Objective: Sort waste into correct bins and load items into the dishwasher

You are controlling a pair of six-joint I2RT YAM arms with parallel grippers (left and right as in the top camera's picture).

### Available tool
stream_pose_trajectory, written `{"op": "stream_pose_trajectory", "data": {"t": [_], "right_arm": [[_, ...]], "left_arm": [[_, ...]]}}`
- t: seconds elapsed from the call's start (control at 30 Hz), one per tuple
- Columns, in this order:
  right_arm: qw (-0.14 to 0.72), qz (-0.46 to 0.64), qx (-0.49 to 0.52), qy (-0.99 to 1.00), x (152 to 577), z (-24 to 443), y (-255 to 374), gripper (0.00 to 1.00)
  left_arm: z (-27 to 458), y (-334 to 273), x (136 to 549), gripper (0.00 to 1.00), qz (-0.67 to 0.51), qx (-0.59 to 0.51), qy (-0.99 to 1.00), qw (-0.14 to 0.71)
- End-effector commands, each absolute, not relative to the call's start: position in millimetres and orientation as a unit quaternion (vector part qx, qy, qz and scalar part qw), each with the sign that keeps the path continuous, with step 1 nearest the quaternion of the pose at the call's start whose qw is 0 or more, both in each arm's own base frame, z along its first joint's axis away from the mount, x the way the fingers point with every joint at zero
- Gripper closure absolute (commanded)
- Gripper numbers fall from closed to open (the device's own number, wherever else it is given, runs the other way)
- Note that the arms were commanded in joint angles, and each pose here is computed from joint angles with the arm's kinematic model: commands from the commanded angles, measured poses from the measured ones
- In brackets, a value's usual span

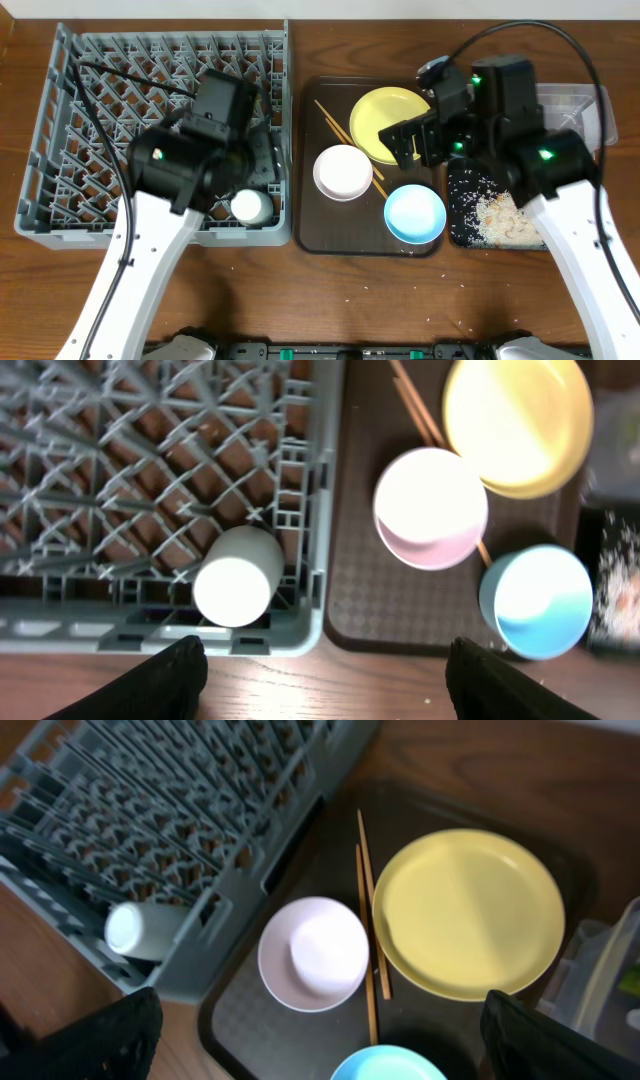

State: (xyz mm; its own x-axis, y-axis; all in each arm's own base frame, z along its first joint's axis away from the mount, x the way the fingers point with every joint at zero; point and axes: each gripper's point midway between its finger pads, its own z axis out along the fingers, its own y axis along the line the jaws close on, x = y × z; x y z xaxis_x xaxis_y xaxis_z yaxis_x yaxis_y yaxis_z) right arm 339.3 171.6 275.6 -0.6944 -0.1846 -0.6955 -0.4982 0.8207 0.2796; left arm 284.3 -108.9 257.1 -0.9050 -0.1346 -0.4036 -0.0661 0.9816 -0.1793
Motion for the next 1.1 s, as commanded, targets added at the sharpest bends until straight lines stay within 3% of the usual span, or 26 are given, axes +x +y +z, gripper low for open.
{"op": "stream_pose_trajectory", "data": {"t": [0.0, 0.2, 0.4, 0.57, 0.73, 1.07], "right_arm": [[0.366, 0.233, -0.185, 0.882, 337.2, 297.0, 166.0, 0.01], [0.356, 0.222, -0.169, 0.892, 335.4, 291.8, 153.4, 0.01], [0.352, 0.178, -0.150, 0.907, 339.9, 281.1, 138.0, 0.09], [0.341, 0.175, -0.145, 0.912, 344.2, 272.3, 138.2, 0.11], [0.322, 0.177, -0.133, 0.920, 351.6, 258.5, 140.4, 0.12], [0.281, 0.195, -0.116, 0.933, 353.6, 234.5, 164.5, 0.28]], "left_arm": [[264.0, -134.9, 274.4, 0.22, -0.099, 0.061, 0.969, 0.217], [257.6, -160.4, 263.0, 0.21, -0.116, 0.127, 0.965, 0.198], [250.8, -165.3, 266.0, 0.19, -0.114, 0.132, 0.966, 0.189], [247.0, -167.1, 269.2, 0.12, -0.112, 0.132, 0.967, 0.185], [247.6, -167.0, 269.6, 0.12, -0.112, 0.132, 0.967, 0.187], [289.4, -161.8, 273.9, 0.11, -0.130, 0.125, 0.944, 0.275]]}}
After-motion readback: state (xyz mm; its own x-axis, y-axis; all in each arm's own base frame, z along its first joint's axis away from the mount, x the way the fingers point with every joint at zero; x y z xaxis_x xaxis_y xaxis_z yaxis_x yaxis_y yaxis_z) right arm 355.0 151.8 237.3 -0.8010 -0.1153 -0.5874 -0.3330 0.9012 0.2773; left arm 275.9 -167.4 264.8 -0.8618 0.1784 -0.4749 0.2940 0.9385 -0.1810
